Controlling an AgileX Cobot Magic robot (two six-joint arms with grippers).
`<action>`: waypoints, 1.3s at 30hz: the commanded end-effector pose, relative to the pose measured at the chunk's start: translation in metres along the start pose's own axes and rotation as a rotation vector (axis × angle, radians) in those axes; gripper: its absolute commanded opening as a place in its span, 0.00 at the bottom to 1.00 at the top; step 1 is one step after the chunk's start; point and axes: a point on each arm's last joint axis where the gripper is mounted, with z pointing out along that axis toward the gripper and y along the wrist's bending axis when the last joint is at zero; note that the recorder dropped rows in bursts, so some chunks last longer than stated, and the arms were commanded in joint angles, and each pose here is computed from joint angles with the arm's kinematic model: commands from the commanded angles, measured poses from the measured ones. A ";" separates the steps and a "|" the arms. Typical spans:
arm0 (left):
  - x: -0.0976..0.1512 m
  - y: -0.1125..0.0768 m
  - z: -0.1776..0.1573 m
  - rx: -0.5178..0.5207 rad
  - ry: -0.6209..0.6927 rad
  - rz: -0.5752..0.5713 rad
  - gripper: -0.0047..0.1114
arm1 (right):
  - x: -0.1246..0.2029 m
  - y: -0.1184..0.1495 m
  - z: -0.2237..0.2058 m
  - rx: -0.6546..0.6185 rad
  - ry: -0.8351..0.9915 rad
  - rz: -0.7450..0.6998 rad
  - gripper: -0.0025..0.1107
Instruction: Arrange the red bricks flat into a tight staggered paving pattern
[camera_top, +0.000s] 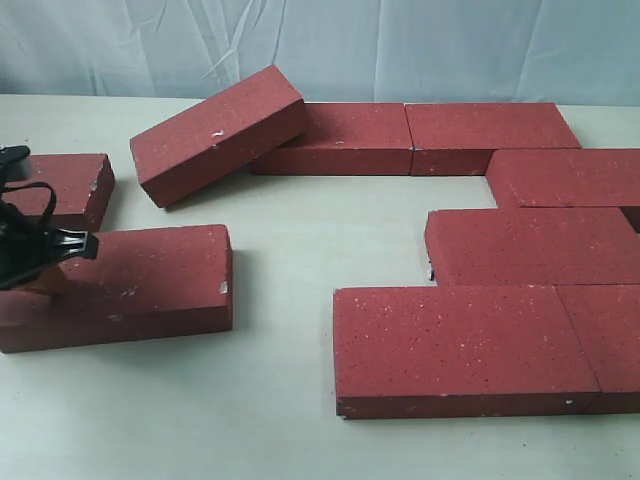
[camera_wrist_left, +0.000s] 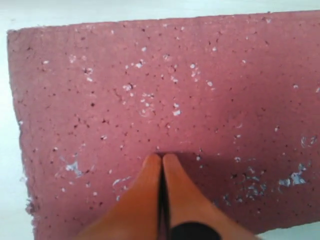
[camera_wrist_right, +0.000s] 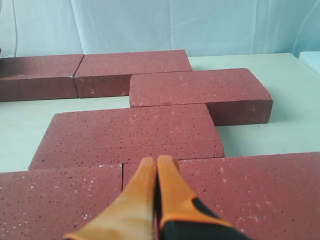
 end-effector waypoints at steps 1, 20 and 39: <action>0.002 -0.018 0.005 0.054 -0.010 -0.015 0.04 | 0.001 0.000 0.000 -0.005 -0.009 -0.005 0.02; 0.003 -0.053 -0.019 0.152 -0.034 0.294 0.04 | 0.001 0.000 0.000 -0.004 -0.009 -0.009 0.02; 0.033 -0.098 -0.016 0.116 0.057 0.834 0.04 | 0.001 0.000 0.000 -0.004 -0.009 -0.009 0.02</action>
